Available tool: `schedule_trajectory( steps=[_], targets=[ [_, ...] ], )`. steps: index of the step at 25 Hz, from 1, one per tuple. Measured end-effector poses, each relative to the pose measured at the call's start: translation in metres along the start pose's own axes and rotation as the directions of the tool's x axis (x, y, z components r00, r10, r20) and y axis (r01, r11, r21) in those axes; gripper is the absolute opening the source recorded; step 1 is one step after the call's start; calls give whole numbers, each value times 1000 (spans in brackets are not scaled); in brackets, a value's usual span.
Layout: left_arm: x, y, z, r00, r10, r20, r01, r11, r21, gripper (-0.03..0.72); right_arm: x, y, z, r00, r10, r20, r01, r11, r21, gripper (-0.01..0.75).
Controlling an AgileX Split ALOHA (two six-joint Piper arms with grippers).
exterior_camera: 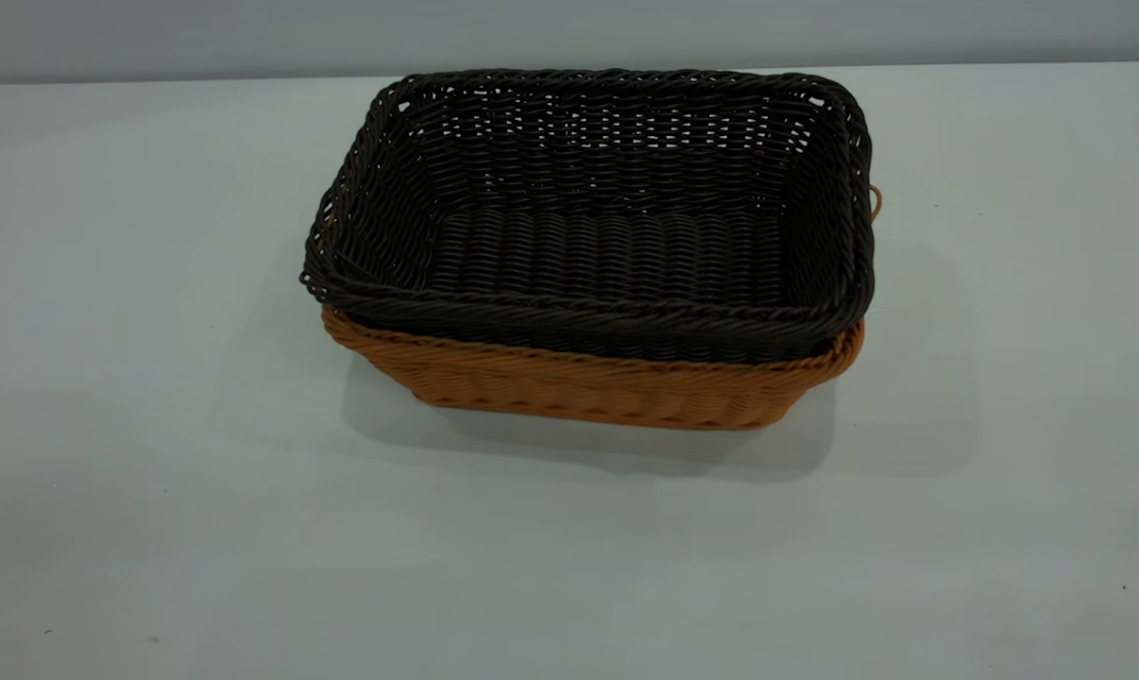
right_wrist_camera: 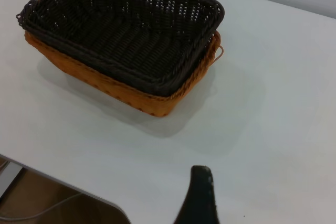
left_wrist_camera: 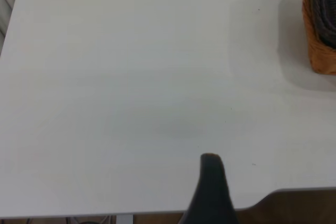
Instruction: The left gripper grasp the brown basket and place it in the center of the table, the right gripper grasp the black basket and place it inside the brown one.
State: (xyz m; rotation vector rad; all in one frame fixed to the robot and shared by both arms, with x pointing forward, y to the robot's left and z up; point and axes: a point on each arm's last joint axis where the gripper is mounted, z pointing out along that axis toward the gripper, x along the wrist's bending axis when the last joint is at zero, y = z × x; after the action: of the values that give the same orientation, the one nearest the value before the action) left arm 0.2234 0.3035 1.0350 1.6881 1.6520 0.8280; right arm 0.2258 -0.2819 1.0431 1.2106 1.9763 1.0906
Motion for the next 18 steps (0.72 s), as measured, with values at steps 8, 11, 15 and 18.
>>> schedule_trajectory(
  steps=[8,11,15,18],
  targets=[
    [0,0,0,1000,-1,-1,1,1000,0,527,0,0,0,1000,0,0,0,1000,0,552],
    [0,0,0,1000,-1,-1,1,1000,0,527,0,0,0,1000,0,0,0,1000,0,552],
    [0,0,0,1000,-1,-1,1,1000,0,527,0,1,1,999,22,39,-22,1000,2,552],
    [0,0,0,1000,-1,-1,1,1000,0,527,0,1,2,992,62,111,-63,998,4,552]
  ],
)
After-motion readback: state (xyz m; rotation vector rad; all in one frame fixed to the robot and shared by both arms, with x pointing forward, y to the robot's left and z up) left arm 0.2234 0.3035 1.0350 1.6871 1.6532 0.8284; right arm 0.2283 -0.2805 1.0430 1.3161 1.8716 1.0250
